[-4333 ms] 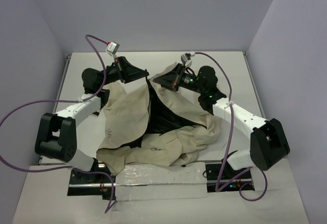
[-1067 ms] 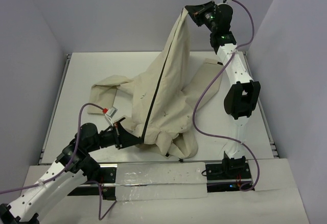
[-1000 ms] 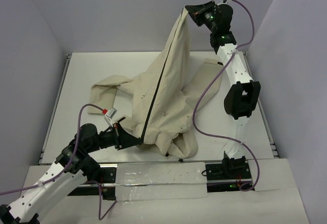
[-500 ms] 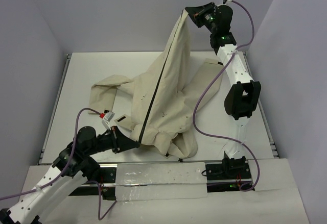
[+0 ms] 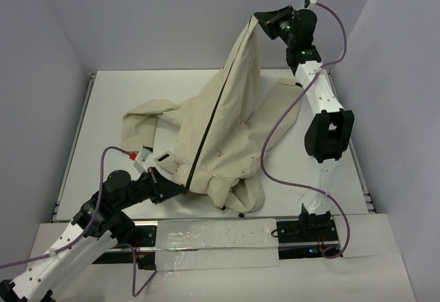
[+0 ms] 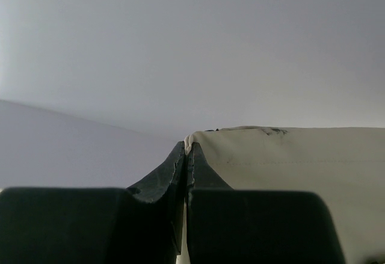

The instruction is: Zip up the jacket

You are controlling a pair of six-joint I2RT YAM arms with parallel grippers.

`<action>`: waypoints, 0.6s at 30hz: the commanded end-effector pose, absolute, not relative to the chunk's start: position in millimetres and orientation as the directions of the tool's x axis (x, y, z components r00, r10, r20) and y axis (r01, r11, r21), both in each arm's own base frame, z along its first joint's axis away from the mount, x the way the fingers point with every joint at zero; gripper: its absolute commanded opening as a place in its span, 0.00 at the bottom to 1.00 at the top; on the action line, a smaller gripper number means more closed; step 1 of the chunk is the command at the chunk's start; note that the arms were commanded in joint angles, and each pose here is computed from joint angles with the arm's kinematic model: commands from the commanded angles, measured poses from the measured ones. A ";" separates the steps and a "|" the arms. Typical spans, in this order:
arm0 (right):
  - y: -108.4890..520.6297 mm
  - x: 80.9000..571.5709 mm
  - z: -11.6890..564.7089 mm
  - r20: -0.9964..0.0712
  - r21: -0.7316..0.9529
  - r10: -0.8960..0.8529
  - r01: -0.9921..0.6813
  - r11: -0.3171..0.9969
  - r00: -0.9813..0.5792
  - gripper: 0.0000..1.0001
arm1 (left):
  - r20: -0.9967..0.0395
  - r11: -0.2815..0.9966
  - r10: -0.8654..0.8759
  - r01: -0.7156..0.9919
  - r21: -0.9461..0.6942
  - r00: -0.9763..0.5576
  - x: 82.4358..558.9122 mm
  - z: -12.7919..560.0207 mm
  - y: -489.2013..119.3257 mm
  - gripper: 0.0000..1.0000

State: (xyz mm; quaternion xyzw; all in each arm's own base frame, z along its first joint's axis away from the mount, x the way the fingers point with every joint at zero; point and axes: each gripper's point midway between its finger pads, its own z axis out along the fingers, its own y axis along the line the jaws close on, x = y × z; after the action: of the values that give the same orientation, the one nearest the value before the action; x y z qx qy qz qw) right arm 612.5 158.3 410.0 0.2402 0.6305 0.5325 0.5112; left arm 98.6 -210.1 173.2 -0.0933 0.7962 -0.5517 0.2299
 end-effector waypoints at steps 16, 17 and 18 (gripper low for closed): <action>49.3 568.5 475.3 -0.469 0.854 0.882 -0.274 0.442 -0.040 0.00 | -0.636 0.723 -0.475 0.142 -0.676 -0.608 258.1 251.6 -186.5 0.00; 45.5 567.1 472.3 -0.480 0.850 0.876 -0.265 0.455 -0.035 0.00 | -0.647 0.725 -0.476 0.150 -0.672 -0.595 263.4 257.9 -183.5 0.00; 41.1 566.2 465.7 -0.506 0.839 0.862 -0.249 0.484 -0.031 0.00 | -0.660 0.731 -0.463 0.166 -0.661 -0.591 265.6 260.1 -183.1 0.00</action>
State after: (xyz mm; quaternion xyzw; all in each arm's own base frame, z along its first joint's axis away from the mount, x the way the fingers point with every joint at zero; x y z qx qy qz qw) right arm 589.0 71.1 416.0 0.2915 0.6157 0.4561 0.5727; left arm 250.2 -195.0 247.6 -0.1303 0.8170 -0.3873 0.4068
